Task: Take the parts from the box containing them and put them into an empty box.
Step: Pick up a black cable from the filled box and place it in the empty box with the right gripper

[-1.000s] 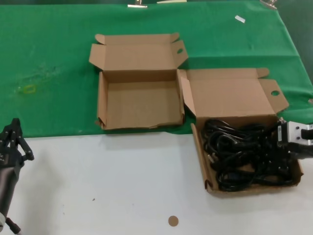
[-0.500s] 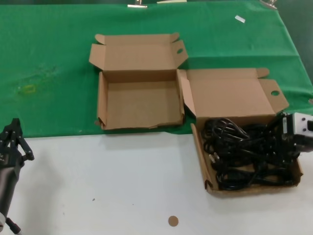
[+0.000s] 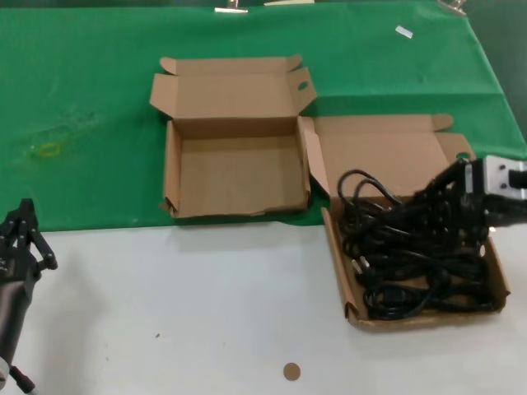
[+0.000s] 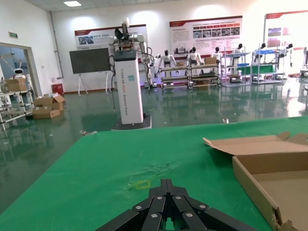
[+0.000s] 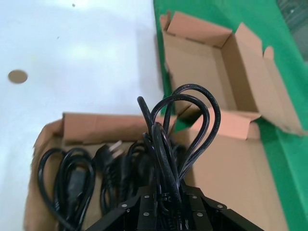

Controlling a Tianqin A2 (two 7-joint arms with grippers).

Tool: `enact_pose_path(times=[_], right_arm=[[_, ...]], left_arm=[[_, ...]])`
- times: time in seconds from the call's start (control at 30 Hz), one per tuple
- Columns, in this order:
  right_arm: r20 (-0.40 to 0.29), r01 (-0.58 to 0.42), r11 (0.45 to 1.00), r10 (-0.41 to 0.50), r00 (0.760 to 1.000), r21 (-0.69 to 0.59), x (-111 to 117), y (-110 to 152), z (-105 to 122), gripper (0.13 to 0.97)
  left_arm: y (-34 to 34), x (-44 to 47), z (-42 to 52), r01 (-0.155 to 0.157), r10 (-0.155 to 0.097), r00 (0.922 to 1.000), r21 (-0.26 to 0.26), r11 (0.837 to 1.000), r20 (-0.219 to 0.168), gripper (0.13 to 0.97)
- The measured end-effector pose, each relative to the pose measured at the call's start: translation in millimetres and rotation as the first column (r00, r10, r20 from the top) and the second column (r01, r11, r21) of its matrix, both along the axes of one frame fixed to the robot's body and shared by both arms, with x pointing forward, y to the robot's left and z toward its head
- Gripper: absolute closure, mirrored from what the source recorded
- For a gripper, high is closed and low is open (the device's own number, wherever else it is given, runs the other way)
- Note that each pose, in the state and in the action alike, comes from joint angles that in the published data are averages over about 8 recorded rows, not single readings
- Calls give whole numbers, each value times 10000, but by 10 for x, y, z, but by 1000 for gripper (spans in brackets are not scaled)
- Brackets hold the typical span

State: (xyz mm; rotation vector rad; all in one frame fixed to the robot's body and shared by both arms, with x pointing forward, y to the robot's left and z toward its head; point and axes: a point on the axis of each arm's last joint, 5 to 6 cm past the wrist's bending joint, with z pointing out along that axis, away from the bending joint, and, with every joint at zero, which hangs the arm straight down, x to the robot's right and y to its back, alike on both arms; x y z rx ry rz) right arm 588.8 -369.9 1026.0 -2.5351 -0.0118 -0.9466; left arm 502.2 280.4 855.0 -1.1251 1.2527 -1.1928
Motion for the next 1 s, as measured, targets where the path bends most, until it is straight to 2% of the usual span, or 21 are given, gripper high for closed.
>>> enact_pose_path(times=[0.4,1.0], right_arm=[[646,-522,9980,499,9967,356,305,507,207,869],[978,-1113,9912,1041,9897,718,1049,1427,187,870]], left_arm=[[0,0,0,0,0,10000,0,10000,0,953],[0,0,0,0,0,10000,0,10000,0,953]])
